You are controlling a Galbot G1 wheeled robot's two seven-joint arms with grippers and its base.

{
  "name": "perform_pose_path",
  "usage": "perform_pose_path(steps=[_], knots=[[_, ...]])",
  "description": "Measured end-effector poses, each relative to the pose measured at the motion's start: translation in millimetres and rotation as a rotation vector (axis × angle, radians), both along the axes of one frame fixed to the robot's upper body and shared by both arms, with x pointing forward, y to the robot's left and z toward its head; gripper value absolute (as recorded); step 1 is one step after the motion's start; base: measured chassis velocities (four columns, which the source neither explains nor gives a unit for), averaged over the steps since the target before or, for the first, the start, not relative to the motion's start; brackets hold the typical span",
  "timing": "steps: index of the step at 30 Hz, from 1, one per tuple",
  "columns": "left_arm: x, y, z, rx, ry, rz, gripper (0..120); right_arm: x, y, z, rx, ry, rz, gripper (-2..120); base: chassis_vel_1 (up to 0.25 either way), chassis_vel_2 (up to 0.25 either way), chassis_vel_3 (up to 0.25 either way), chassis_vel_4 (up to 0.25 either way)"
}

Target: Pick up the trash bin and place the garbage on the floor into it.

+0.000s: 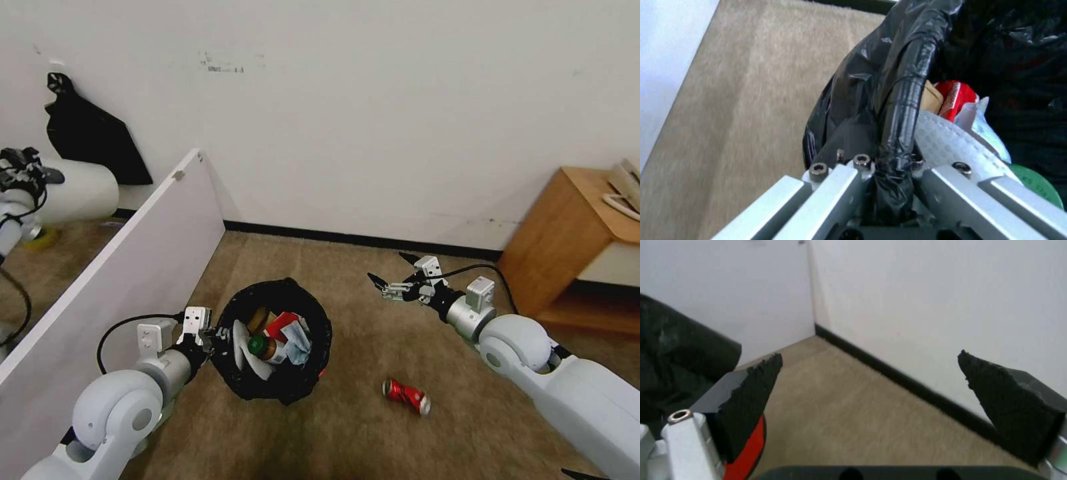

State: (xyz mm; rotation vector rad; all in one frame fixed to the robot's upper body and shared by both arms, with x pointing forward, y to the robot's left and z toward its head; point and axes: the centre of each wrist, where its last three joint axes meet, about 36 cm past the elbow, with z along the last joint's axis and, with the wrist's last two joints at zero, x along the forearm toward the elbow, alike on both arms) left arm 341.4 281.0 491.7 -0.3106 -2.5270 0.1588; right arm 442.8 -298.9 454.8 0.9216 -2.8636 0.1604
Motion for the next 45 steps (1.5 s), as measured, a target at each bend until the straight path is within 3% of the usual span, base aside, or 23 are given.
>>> perform_pose_path(steps=[6,30,34,45], knots=[[-1.5,-1.0,0.2,-0.002,-0.001,-0.001,0,-0.7,-1.0,-2.2,0.002,-0.012,-0.002,100,-0.203,0.178,0.149,-0.165],[-3.9,-2.9,0.0,-0.005,-0.004,0.001,0,-19.4,-13.8,-0.4,-0.036,0.029,-0.002,100,0.012,-0.011,-0.003,0.011],[-4.1,-3.5,0.4,-0.005,-0.007,0.001,0,-32.0,-27.9,-4.9,-0.081,0.051,0.008,100,0.000,0.000,0.000,0.000],[-9.7,-6.2,3.0,-0.001,-0.018,-0.004,0,-20.5,-49.8,-16.4,-0.215,0.144,0.047,100,0.000,0.000,0.000,0.000]])
